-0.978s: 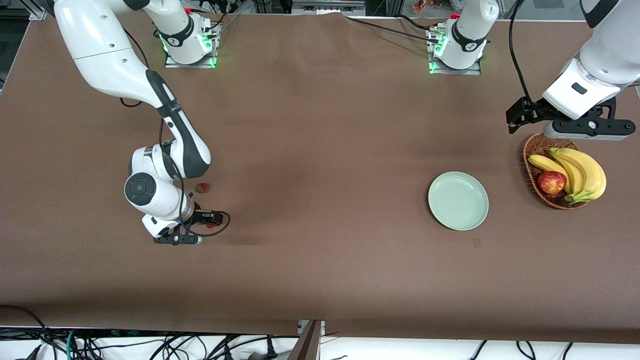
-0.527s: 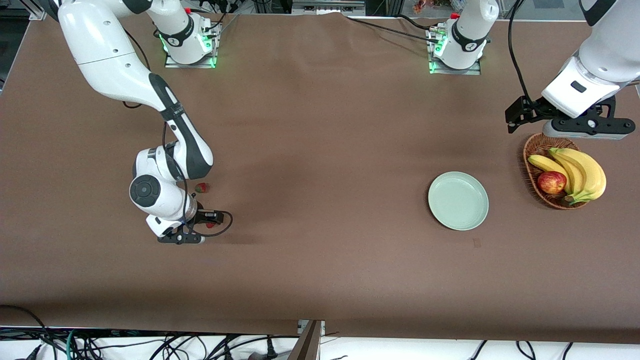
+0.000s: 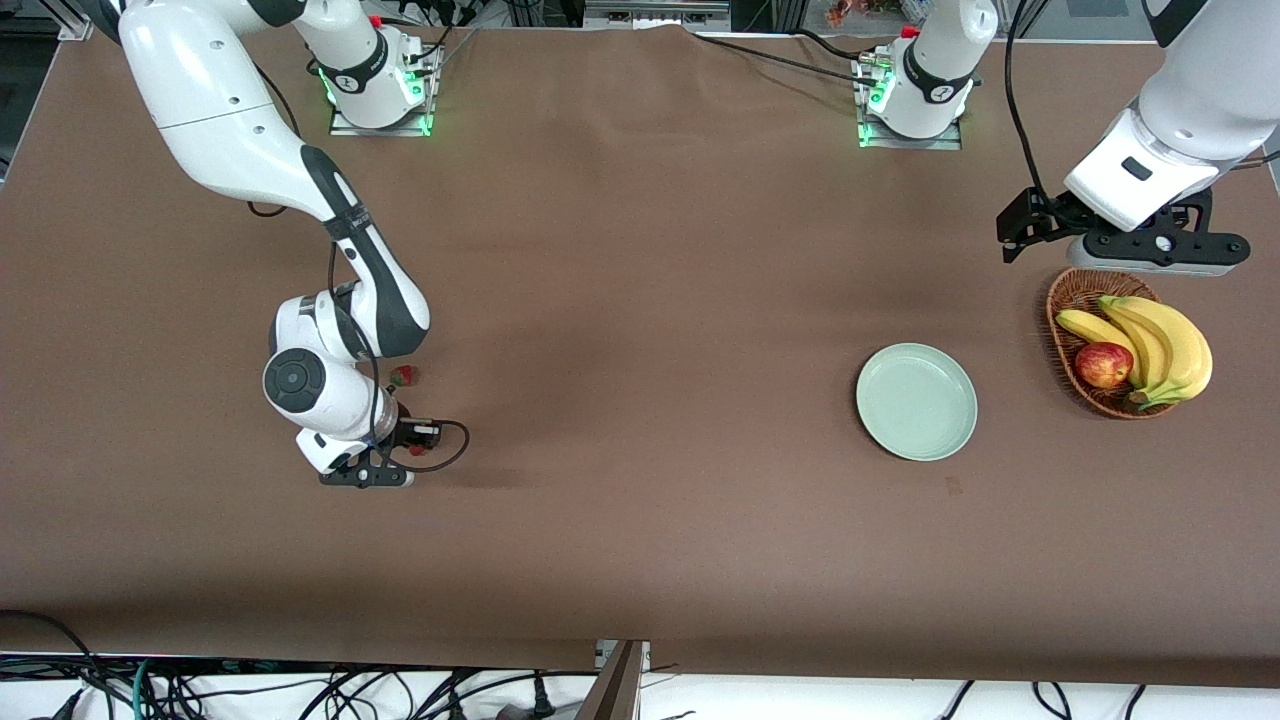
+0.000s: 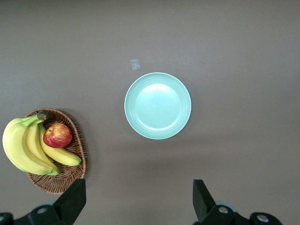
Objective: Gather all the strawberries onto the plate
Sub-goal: 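Close the right gripper on the strawberry and lift it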
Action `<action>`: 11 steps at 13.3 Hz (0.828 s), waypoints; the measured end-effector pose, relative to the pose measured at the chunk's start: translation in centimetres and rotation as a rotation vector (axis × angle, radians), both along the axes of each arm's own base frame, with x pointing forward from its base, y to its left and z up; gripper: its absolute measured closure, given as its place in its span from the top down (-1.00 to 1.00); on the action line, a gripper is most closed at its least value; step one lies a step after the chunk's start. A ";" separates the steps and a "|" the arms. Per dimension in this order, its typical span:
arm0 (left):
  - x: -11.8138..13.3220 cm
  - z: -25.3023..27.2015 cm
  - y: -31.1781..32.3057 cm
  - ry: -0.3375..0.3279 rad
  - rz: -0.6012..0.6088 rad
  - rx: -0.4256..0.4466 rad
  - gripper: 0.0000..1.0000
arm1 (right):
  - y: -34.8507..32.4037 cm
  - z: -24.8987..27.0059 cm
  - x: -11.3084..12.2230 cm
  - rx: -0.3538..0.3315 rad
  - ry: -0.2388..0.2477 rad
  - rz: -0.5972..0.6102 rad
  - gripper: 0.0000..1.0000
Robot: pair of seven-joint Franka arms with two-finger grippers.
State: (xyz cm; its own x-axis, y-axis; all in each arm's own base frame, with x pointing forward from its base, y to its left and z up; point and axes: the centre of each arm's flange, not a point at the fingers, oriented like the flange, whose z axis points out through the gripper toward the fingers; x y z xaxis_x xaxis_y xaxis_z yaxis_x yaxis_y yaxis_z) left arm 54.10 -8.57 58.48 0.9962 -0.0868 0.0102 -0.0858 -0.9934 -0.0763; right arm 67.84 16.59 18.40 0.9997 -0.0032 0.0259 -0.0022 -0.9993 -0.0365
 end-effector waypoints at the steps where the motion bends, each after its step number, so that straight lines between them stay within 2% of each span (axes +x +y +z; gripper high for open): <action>1: 0.0 0.0 0.0 0.000 0.000 0.000 1.00 | 1.0 0.2 -0.1 0.004 -0.005 0.009 -0.35; 3: 0.0 0.0 -0.1 0.000 -0.001 0.000 1.00 | 5.3 0.9 -0.9 0.018 -0.019 -0.023 -0.35; 5: -0.1 0.0 -0.2 0.005 -0.003 0.001 1.00 | 12.2 1.9 -2.7 0.041 -0.037 -0.098 -0.35; 8: -0.2 -1.1 -1.6 0.040 -0.029 0.007 1.00 | 24.8 4.3 -7.7 0.105 -0.077 -0.160 -0.35; 11: 0.2 -2.5 -2.3 0.069 -0.041 0.009 1.00 | 34.8 3.9 -13.4 0.210 -0.131 -0.159 -0.35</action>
State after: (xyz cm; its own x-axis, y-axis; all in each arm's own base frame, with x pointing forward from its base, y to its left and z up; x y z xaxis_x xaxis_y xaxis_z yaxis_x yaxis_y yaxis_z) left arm 54.28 -10.89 56.00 0.9901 -0.1271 -0.0591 -0.1315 -0.9883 -0.0777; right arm 54.47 51.41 22.33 0.9745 -0.1781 0.1369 -0.1395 -0.9575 -0.2527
